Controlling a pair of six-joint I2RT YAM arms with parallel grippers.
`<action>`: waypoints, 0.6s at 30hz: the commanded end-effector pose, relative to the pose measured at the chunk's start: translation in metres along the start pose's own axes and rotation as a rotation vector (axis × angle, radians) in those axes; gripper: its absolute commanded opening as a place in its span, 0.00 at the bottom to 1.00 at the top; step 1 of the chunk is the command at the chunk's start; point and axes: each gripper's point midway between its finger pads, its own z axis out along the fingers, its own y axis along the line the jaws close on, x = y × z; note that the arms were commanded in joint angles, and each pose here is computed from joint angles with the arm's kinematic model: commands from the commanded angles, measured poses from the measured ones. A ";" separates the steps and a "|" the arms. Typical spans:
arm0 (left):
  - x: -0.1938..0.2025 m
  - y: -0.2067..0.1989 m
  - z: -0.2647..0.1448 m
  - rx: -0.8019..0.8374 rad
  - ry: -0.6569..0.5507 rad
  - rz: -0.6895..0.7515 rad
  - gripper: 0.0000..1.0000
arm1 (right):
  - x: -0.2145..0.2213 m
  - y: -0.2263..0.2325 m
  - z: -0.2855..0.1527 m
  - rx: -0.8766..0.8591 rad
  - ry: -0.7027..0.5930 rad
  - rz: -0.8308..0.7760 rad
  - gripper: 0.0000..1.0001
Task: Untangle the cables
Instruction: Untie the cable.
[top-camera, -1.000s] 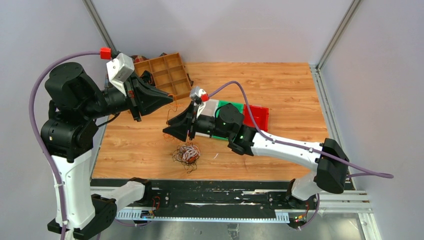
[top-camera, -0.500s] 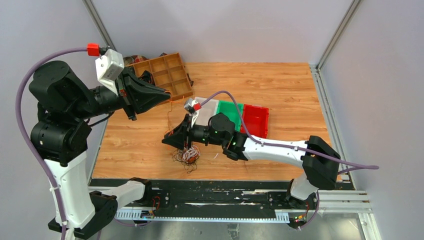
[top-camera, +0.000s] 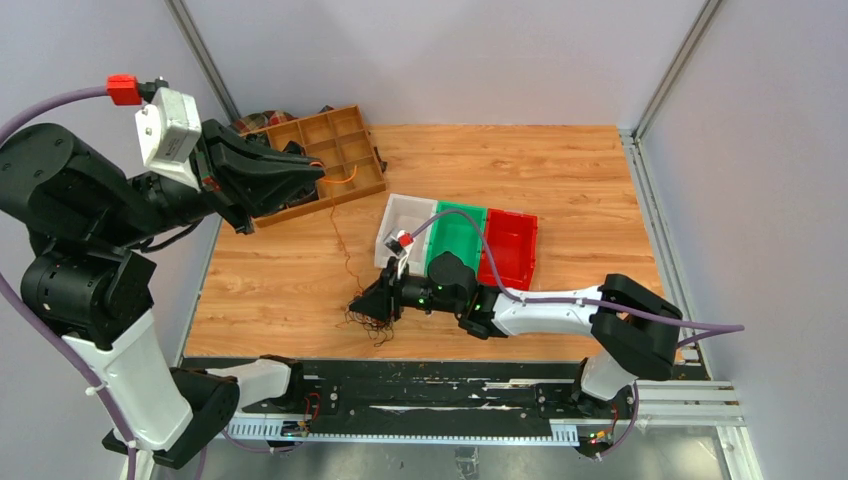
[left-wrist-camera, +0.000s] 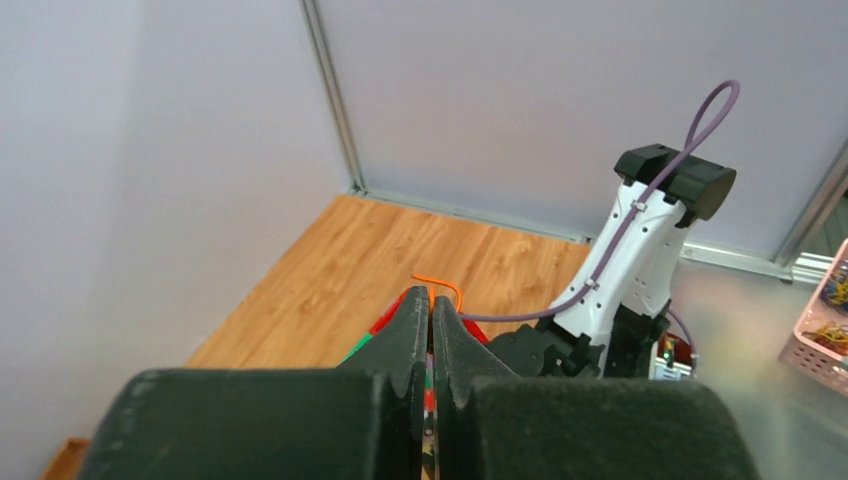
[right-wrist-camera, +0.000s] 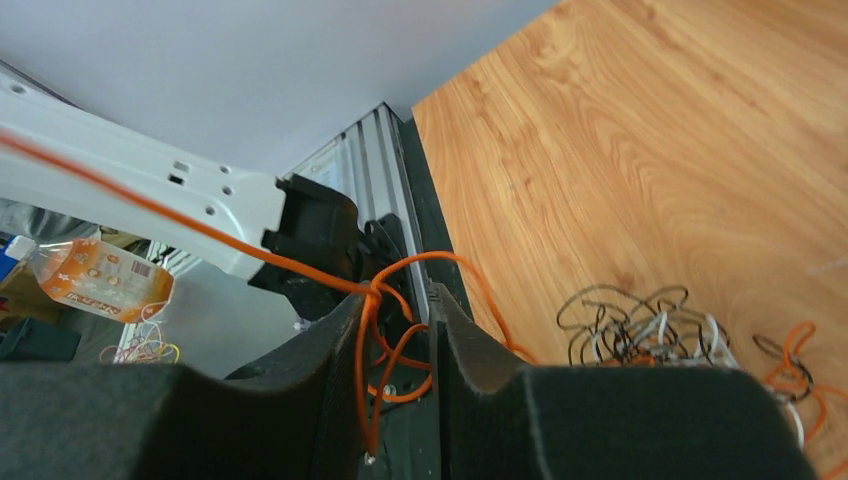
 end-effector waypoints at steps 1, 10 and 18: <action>-0.018 0.004 -0.004 -0.051 -0.042 0.060 0.00 | 0.001 0.003 -0.010 0.012 -0.042 0.020 0.27; -0.024 0.024 -0.007 -0.162 -0.052 0.129 0.00 | 0.017 -0.014 -0.035 0.090 -0.035 0.024 0.30; -0.020 0.021 -0.006 -0.145 -0.046 0.112 0.00 | 0.002 -0.011 -0.039 0.102 -0.051 -0.007 0.31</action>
